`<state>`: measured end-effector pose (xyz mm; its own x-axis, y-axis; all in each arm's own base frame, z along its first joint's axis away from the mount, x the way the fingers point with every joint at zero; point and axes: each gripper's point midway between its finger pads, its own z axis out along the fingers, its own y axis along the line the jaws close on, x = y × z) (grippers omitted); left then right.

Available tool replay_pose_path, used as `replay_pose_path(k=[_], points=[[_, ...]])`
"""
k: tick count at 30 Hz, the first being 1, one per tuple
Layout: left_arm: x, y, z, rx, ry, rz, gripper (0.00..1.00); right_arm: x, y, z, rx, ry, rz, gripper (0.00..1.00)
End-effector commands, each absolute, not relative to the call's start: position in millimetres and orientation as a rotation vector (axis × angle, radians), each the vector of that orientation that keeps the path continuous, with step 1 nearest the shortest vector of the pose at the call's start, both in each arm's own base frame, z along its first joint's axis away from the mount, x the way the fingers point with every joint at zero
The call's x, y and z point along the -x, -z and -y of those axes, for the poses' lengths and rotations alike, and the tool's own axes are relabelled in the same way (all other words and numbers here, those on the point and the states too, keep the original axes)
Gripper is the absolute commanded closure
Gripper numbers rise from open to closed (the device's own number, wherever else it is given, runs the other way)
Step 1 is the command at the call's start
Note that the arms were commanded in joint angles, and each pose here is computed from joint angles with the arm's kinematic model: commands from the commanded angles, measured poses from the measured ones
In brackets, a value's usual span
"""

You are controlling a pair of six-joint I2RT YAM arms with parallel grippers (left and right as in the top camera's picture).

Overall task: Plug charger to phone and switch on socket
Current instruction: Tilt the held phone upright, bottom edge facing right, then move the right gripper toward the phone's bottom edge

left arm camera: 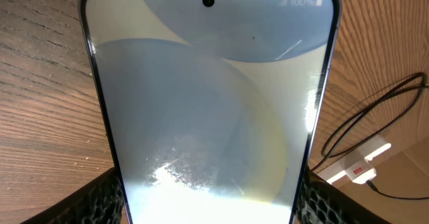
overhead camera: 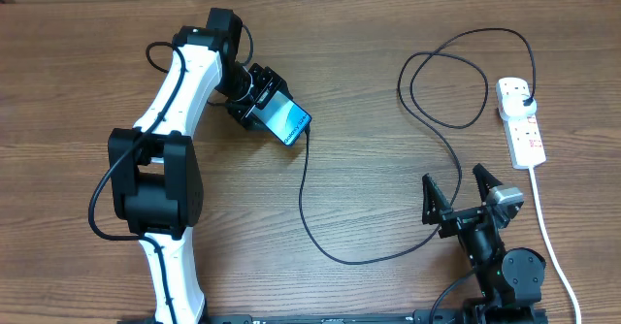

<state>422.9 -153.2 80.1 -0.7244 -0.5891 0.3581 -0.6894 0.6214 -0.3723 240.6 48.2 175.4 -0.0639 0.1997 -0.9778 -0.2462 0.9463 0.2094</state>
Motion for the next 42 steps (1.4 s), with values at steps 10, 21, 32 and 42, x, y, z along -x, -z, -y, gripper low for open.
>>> replay_pose_path(k=[10, 21, 32, 42], points=[[-430.0, -89.4, 158.0, -0.992, -0.774, 2.693, 0.63, -230.9, -175.1, -80.3, 0.033, -0.67, -1.638, 0.0], [-429.8, -90.3, 159.5, -0.989, -0.785, 2.686, 0.63, -231.0, -189.5, -113.4, 0.123, -0.893, -1.798, 0.0], [-429.1, -92.7, 163.2, -0.979, -0.815, 2.667, 0.64, -269.2, -198.4, -159.5, 0.245, -1.297, -2.053, 0.0], [-428.7, -93.3, 164.1, -1.008, -0.817, 2.644, 0.64, -292.6, -182.7, -207.8, 0.374, -1.478, -2.144, 0.0]])
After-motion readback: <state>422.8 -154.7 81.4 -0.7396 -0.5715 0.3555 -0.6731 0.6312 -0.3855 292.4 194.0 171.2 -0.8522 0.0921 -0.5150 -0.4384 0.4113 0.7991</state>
